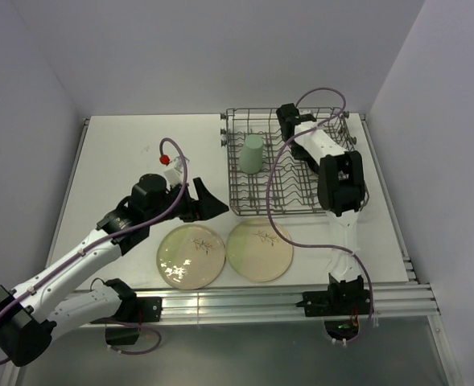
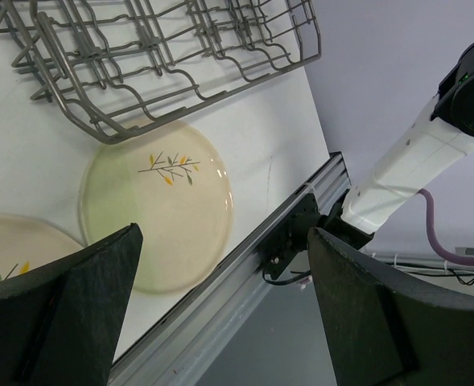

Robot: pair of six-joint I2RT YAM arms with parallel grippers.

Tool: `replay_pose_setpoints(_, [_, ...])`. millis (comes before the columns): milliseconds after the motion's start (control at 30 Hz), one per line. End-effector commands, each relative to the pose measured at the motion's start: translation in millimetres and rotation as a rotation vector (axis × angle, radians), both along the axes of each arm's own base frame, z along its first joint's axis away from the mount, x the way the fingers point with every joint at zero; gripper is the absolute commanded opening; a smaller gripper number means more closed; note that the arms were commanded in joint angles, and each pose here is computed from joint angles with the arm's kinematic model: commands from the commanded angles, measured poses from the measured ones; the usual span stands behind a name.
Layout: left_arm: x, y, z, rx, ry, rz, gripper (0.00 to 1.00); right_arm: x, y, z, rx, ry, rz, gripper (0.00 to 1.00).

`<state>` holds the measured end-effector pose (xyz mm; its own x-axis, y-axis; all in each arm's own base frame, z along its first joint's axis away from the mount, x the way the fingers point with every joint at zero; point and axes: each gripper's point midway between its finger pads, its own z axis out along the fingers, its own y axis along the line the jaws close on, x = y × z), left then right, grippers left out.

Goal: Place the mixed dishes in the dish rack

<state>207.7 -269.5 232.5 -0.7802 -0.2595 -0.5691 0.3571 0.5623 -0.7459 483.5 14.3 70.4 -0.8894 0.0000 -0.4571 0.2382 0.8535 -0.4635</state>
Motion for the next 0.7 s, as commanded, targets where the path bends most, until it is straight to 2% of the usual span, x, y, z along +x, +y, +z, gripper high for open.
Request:
replay_pose_setpoints(0, [2, -2, 8, -0.027, -0.045, -0.024, 0.9, 4, -9, -1, -0.023, -0.02, -0.032, 0.35])
replay_pose_setpoints(33, [2, -2, 9, -0.029, -0.044, -0.025, 0.9, 5, -8, -3, -0.017, -0.021, -0.032, 0.34])
replay_pose_setpoints(133, [3, -2, 8, -0.028, -0.041, -0.028, 0.9, 5, -6, -6, 0.01, -0.023, -0.042, 0.24])
replay_pose_setpoints(167, [3, -3, 8, -0.028, -0.041, -0.028, 0.9, 5, -5, -6, 0.017, -0.026, -0.045, 0.18])
replay_pose_setpoints(200, [3, -3, 8, -0.029, -0.04, -0.031, 0.9, 5, -3, -6, 0.024, -0.033, -0.047, 0.04])
replay_pose_setpoints(233, [4, -3, 7, -0.027, -0.04, -0.03, 0.9, 6, -3, -2, 0.036, -0.05, -0.057, 0.0])
replay_pose_setpoints(367, [4, -3, 2, -0.021, -0.031, -0.03, 0.9, 6, 6, 6, 0.139, -0.098, -0.058, 0.0])
replay_pose_setpoints(667, [8, -6, -2, -0.021, -0.021, -0.034, 0.9, 8, 25, 57, 0.37, -0.253, -0.057, 0.0])
